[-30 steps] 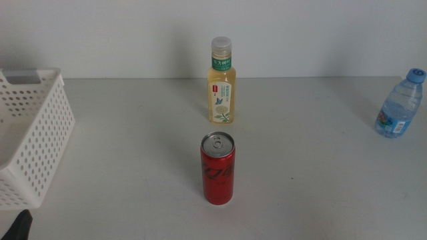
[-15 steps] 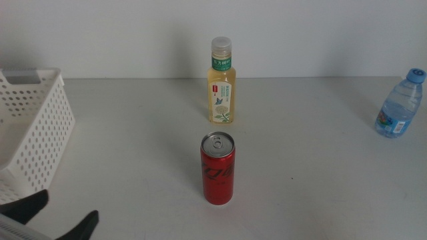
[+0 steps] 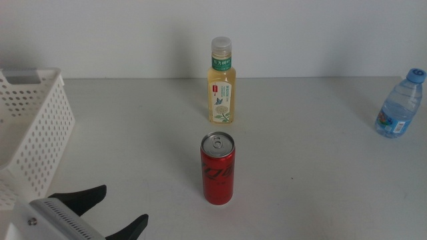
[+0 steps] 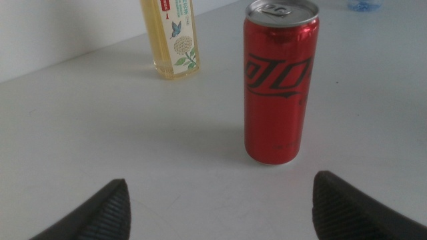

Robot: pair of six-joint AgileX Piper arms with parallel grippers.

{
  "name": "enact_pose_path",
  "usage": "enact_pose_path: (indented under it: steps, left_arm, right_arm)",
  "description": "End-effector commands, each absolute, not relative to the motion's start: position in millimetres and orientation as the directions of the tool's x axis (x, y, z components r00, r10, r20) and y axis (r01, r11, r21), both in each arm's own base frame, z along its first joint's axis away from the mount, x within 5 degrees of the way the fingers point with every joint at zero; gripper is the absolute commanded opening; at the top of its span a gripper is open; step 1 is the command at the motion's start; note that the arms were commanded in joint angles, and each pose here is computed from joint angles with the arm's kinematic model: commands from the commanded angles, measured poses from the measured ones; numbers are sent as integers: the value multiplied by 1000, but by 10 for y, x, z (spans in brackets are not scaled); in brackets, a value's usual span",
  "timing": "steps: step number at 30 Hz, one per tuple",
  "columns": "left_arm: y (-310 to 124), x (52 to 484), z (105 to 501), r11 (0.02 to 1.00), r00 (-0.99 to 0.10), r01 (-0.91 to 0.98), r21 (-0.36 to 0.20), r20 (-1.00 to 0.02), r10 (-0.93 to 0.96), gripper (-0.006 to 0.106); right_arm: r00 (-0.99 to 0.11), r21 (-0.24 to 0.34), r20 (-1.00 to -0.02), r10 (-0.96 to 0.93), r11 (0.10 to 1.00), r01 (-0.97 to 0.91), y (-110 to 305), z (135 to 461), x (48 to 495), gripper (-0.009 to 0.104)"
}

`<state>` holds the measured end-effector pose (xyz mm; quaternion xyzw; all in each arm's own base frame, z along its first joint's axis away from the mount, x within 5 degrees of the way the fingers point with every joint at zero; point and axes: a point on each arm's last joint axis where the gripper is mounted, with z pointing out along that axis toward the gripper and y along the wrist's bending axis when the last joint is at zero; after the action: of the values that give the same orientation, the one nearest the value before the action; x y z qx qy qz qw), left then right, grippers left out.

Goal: Use arms to grab the bottles and put them into the dustbin to the left of the table.

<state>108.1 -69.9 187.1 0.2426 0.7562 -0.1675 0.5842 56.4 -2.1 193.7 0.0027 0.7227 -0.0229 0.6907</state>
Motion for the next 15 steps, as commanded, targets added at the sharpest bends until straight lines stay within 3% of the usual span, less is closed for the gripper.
enact_pose_path:
  steps: [1, 11, 15]
  left_arm:
    - [-768, 1159, 2037, 821, -101, 571, 15, -991, 89, 93]
    - [-818, 1222, 2036, 816, -66, 579, 8, -996, 57, 93]
    - [-843, 1244, 2084, 810, -1, 586, 16, -1000, 20, 93]
  right_arm:
    - [65, -38, -997, -41, 998, 44, -23, 2053, 543, 78]
    - [65, -38, -997, -41, 998, 44, -23, 2053, 543, 78]
    - [65, -39, -997, -42, 998, 44, -23, 2053, 543, 78]
